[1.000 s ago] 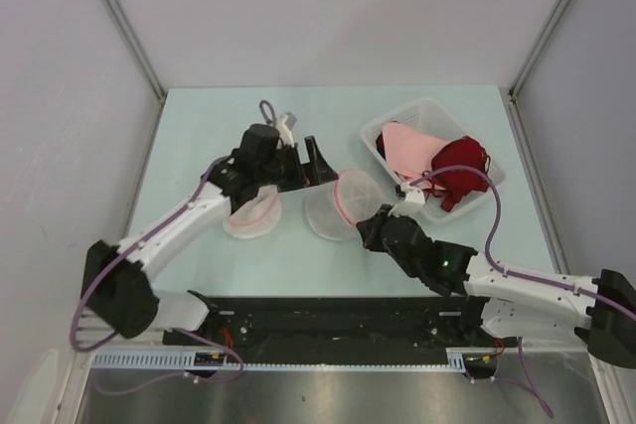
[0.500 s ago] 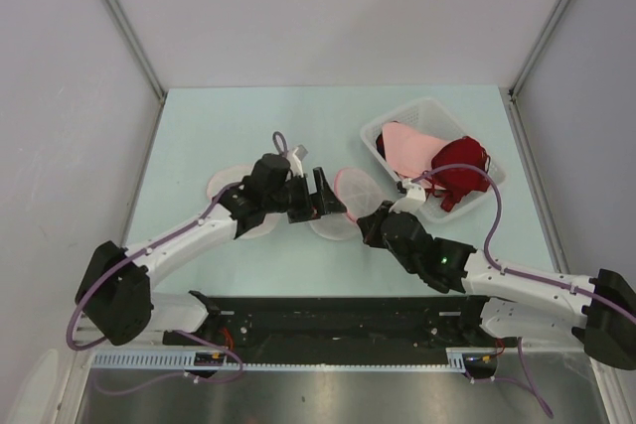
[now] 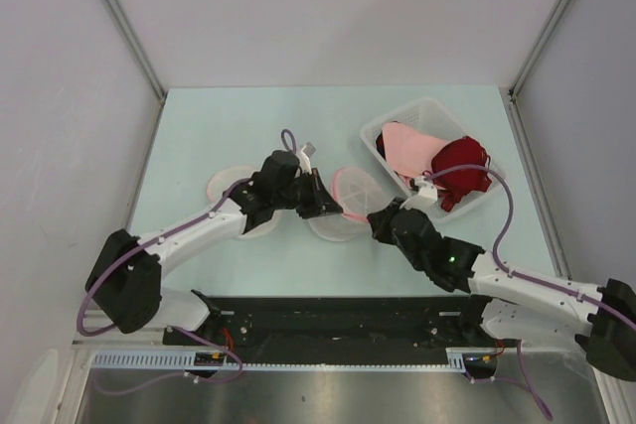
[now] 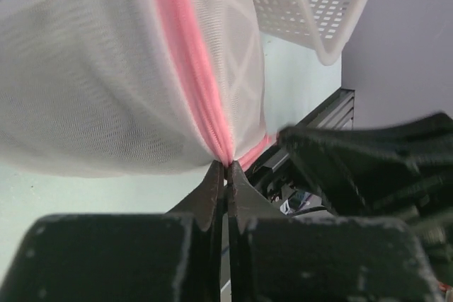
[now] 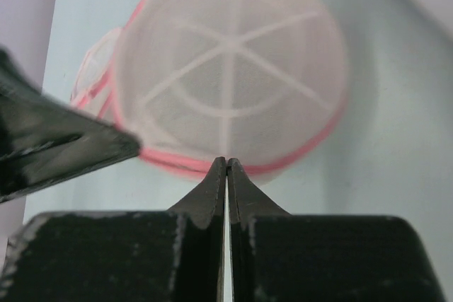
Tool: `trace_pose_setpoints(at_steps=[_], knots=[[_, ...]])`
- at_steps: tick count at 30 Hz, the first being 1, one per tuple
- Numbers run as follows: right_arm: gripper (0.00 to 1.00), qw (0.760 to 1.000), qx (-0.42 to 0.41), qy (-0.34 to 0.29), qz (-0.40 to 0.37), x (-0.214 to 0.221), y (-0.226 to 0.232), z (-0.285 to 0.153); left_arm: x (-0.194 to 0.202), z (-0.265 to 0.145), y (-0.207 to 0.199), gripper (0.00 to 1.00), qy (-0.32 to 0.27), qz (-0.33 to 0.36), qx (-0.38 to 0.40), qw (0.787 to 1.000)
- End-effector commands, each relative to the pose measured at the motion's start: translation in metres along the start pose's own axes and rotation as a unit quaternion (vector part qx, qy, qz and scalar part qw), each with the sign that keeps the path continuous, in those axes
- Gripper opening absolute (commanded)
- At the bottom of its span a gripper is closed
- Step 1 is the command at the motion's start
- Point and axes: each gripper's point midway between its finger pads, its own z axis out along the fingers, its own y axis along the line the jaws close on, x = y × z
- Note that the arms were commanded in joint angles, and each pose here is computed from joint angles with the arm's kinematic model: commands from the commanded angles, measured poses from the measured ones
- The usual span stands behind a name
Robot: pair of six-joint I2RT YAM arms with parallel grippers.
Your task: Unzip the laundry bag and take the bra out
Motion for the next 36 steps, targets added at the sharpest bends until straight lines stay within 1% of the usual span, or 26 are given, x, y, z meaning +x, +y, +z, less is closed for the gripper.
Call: trace_pose_setpoints(at_steps=[1, 3, 5, 8, 10, 11, 12, 13, 14, 15, 16, 17, 18, 19, 21, 22, 24, 25, 26, 27, 28, 29, 30, 32, 34, 36], knots=[[0.0, 0.997, 0.07, -0.031, 0.018, -0.018, -0.061, 0.002, -0.03, -0.028, -0.03, 0.0, -0.045, 0.034, 0.031, 0.998], [0.0, 0.996, 0.081, -0.031, 0.027, -0.025, -0.079, 0.003, -0.039, -0.037, -0.029, 0.01, -0.055, 0.036, 0.025, 0.998], [0.0, 0.996, 0.079, -0.034, 0.03, -0.028, -0.086, -0.001, -0.049, -0.042, -0.028, 0.01, -0.071, 0.046, 0.022, 0.996], [0.0, 0.998, 0.046, -0.036, 0.027, -0.034, -0.071, -0.005, -0.06, -0.042, -0.027, 0.0, -0.075, 0.055, 0.019, 0.995], [0.0, 0.999, 0.015, -0.022, 0.028, -0.028, -0.051, -0.009, -0.063, -0.03, -0.023, 0.0, -0.064, 0.065, 0.014, 0.996], [0.0, 0.999, 0.014, -0.027, 0.028, -0.028, -0.047, -0.009, -0.069, -0.027, -0.031, 0.0, -0.063, 0.071, 0.021, 0.995], [0.0, 0.999, 0.01, -0.024, 0.032, -0.024, -0.041, -0.01, -0.072, -0.023, -0.032, 0.07, -0.059, 0.074, 0.021, 0.995], [0.0, 1.0, -0.009, -0.011, 0.024, -0.013, -0.026, -0.015, -0.077, -0.012, -0.033, 0.2, -0.047, 0.08, 0.02, 0.995], [0.0, 1.0, -0.002, -0.016, 0.024, -0.013, -0.023, -0.014, -0.075, -0.008, -0.03, 0.36, -0.033, 0.077, 0.01, 0.996], [0.0, 1.0, -0.01, -0.012, 0.024, -0.009, -0.015, -0.015, -0.076, -0.005, -0.029, 0.68, -0.025, 0.078, 0.005, 0.997], [0.0, 0.999, -0.02, -0.004, 0.028, -0.002, -0.006, -0.018, -0.078, -0.005, -0.03, 0.79, -0.025, 0.087, 0.001, 0.996], [0.0, 0.999, -0.022, -0.007, 0.03, -0.001, -0.002, -0.017, -0.08, -0.011, -0.035, 0.86, -0.033, 0.095, -0.001, 0.995], [0.0, 0.999, -0.025, -0.007, 0.037, 0.0, 0.002, -0.017, -0.083, -0.016, -0.035, 1.0, -0.043, 0.1, -0.006, 0.994], [0.0, 0.999, -0.028, -0.011, 0.041, 0.0, 0.005, -0.018, -0.088, -0.029, -0.038, 1.0, -0.067, 0.107, -0.014, 0.992], [0.0, 0.999, -0.024, -0.014, 0.044, 0.001, 0.004, -0.015, -0.086, -0.044, -0.034, 1.0, -0.079, 0.113, -0.031, 0.99], [0.0, 0.998, -0.026, -0.018, 0.046, -0.001, 0.006, -0.014, -0.087, -0.059, -0.034, 1.0, -0.102, 0.117, -0.04, 0.987], [0.0, 0.999, -0.027, -0.021, 0.042, -0.003, 0.007, -0.012, -0.082, -0.072, -0.028, 1.0, -0.115, 0.109, -0.051, 0.986], [0.0, 0.999, -0.028, -0.023, 0.039, -0.005, 0.007, -0.011, -0.073, -0.073, -0.017, 1.0, -0.112, 0.103, -0.061, 0.987], [0.0, 0.999, -0.028, -0.019, 0.038, -0.004, 0.006, -0.01, -0.069, -0.084, -0.021, 1.0, -0.122, 0.101, -0.051, 0.986], [0.0, 0.999, -0.028, -0.02, 0.039, -0.006, 0.006, -0.009, -0.066, -0.084, -0.021, 1.0, -0.122, 0.095, -0.041, 0.987], [0.0, 0.999, -0.027, -0.018, 0.037, -0.006, 0.006, -0.008, -0.053, -0.079, -0.011, 1.0, -0.108, 0.087, -0.042, 0.989], [0.0, 0.999, -0.027, -0.02, 0.038, -0.008, 0.006, -0.007, -0.045, -0.077, -0.014, 1.0, -0.094, 0.082, -0.024, 0.992], [0.0, 0.998, -0.035, -0.026, 0.044, -0.011, 0.01, -0.007, -0.043, -0.072, -0.018, 1.0, -0.093, 0.072, -0.007, 0.993], [0.0, 0.998, -0.037, -0.026, 0.044, -0.012, 0.011, -0.006, -0.021, -0.054, -0.011, 1.0, -0.053, 0.061, 0.004, 0.997], [0.0, 0.998, -0.036, -0.025, 0.041, -0.012, 0.01, -0.005, -0.013, -0.041, -0.017, 1.0, -0.042, 0.06, 0.015, 0.997], [0.0, 0.998, -0.035, -0.024, 0.042, -0.012, 0.01, -0.006, -0.008, -0.026, -0.015, 1.0, -0.029, 0.055, 0.013, 0.998]])
